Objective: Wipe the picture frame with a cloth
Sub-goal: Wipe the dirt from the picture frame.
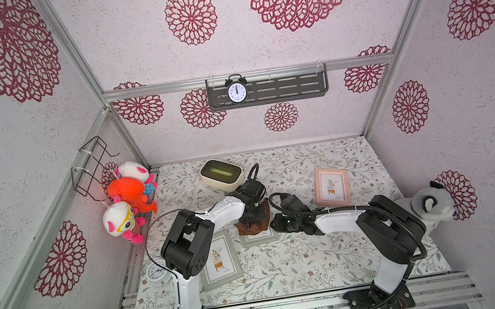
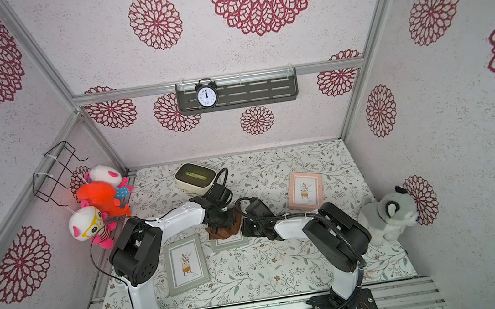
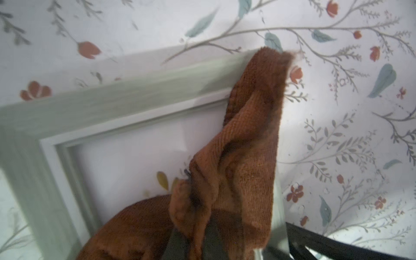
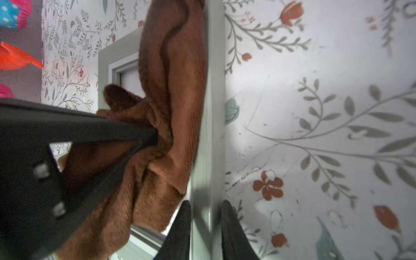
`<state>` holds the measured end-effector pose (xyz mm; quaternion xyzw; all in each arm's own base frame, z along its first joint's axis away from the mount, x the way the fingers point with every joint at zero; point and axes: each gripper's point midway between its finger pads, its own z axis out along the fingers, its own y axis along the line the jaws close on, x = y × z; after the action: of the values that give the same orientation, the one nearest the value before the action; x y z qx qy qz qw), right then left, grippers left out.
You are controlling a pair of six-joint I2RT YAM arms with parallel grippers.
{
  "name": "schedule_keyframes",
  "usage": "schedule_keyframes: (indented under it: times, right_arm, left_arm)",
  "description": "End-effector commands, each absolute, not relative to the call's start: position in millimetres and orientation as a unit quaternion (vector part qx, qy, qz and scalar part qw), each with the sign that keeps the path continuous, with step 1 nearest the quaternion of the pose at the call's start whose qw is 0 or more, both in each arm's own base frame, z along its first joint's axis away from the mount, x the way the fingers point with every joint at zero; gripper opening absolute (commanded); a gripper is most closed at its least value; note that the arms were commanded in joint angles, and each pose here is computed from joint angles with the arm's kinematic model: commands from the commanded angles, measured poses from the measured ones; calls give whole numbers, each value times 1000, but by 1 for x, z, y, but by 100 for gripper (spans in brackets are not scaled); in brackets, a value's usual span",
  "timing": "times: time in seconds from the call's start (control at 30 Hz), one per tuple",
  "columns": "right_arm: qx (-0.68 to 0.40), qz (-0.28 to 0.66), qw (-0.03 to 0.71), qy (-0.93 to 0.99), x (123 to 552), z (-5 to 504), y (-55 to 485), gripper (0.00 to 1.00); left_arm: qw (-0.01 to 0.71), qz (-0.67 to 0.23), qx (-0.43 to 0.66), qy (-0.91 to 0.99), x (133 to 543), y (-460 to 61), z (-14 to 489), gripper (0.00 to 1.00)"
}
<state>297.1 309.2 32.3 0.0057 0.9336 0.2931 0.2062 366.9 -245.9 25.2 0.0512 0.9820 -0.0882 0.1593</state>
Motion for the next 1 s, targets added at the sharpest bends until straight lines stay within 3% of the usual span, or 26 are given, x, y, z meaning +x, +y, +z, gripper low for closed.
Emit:
schedule_keyframes:
  times: [0.0, 0.17, 0.33, 0.67, 0.8, 0.97]
  right_arm:
    - [16, 209, 112, 971, 252, -27, 275, 23]
    - [15, 210, 112, 971, 253, -26, 276, 23]
    - [13, 209, 111, 972, 253, -26, 277, 23]
    - [13, 208, 108, 972, 252, -27, 276, 23]
    - [13, 208, 109, 972, 252, -27, 276, 23]
    - [14, 207, 108, 972, 251, -28, 276, 23]
  left_arm:
    - [187, -69, 30, 979, 387, -212, 42, 0]
    - [227, -112, 26, 967, 403, -213, 77, 0]
    - [224, -97, 16, 970, 392, -202, 83, 0]
    - [150, -56, -6, 987, 351, -177, 35, 0]
    - [128, -61, 5, 990, 338, -186, 25, 0]
    - [130, -67, 39, 988, 348, -216, 25, 0]
